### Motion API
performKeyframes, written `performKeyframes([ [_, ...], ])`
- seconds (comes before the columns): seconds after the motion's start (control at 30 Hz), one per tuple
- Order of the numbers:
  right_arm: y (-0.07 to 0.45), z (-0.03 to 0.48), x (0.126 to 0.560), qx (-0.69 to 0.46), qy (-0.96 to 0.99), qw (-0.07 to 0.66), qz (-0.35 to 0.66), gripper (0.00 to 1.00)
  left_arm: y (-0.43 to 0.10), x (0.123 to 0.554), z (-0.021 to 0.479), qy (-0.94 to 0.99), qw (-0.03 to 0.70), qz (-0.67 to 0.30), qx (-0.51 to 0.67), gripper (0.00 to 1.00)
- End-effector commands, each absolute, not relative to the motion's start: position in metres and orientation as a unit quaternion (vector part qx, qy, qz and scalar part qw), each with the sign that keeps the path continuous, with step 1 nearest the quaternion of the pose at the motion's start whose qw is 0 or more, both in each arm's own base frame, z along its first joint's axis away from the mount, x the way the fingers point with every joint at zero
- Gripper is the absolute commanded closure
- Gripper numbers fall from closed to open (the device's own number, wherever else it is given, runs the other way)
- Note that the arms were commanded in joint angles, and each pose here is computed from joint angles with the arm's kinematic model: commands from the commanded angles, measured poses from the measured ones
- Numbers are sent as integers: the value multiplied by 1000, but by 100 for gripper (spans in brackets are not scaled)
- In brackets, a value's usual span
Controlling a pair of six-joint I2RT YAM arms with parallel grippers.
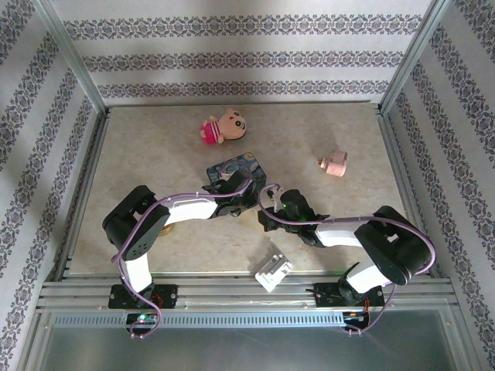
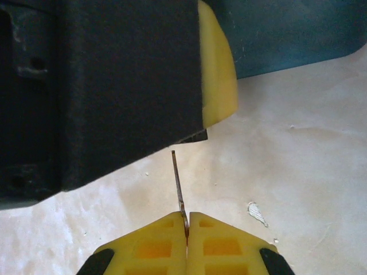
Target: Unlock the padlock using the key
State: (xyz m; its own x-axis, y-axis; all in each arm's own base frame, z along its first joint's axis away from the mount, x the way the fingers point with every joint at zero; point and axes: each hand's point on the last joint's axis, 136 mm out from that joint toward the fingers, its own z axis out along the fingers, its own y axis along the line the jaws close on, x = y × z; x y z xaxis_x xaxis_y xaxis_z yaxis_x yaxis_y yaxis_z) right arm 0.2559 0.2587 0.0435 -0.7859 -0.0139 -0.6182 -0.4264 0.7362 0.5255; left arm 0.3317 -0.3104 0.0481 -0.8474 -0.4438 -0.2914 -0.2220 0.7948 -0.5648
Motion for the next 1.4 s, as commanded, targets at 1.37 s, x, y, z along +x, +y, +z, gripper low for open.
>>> performKeyframes([
  [1.37,263,66,279,-79,860,359,354,100,-330,339,66,908,216,-310,-179,100],
])
